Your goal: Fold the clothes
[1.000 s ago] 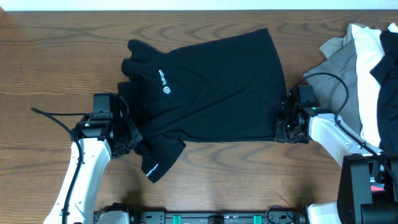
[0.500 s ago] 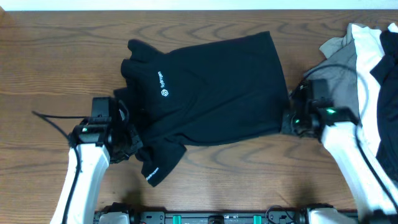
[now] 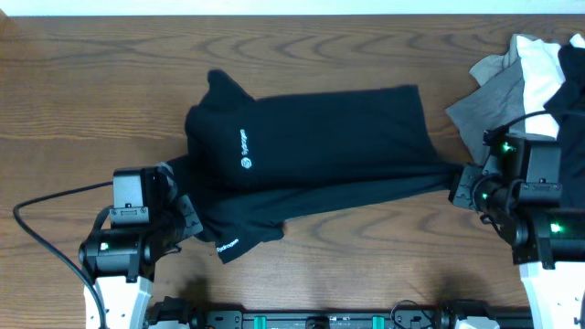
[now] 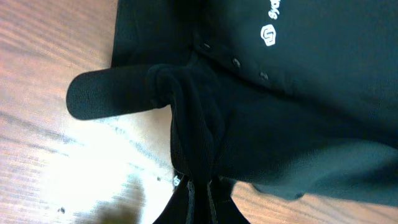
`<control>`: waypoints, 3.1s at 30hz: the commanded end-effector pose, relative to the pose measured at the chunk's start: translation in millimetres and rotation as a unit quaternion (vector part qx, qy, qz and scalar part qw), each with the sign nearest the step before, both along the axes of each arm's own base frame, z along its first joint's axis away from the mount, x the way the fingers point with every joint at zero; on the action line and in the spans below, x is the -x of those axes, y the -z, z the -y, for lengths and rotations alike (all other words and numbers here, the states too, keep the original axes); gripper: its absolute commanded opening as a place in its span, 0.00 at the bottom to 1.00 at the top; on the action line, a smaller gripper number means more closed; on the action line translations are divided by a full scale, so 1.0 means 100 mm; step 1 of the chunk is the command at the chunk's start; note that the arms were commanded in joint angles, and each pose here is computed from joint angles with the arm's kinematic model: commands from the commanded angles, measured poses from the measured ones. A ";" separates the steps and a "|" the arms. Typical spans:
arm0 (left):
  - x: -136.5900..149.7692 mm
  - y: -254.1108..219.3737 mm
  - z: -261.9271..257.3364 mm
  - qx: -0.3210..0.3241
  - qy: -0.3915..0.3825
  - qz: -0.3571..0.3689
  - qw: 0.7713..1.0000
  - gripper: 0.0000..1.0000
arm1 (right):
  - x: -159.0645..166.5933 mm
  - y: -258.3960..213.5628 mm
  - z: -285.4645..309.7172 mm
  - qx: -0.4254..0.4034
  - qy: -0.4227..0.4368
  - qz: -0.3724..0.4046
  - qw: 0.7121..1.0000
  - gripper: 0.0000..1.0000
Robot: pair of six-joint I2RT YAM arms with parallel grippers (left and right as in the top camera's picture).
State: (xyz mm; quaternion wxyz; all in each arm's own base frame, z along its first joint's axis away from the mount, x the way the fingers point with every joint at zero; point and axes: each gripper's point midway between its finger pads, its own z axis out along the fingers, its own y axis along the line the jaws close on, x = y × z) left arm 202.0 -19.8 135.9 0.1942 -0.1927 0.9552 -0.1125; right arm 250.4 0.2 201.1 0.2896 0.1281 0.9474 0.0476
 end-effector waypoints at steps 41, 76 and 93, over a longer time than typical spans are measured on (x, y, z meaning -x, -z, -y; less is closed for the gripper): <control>-0.97 0.16 -0.15 -0.026 -0.020 0.058 0.998 0.14 | -0.61 0.70 0.01 -0.008 0.004 -0.088 0.996 0.01; -0.69 0.77 -0.39 -0.094 -0.034 -0.074 0.992 0.42 | -0.78 1.31 -0.26 -0.014 -0.064 -0.154 0.986 0.33; -0.77 1.25 -0.39 -0.096 -0.021 -0.128 0.987 0.21 | -0.77 1.31 -0.26 -0.014 -0.064 -0.156 0.986 0.33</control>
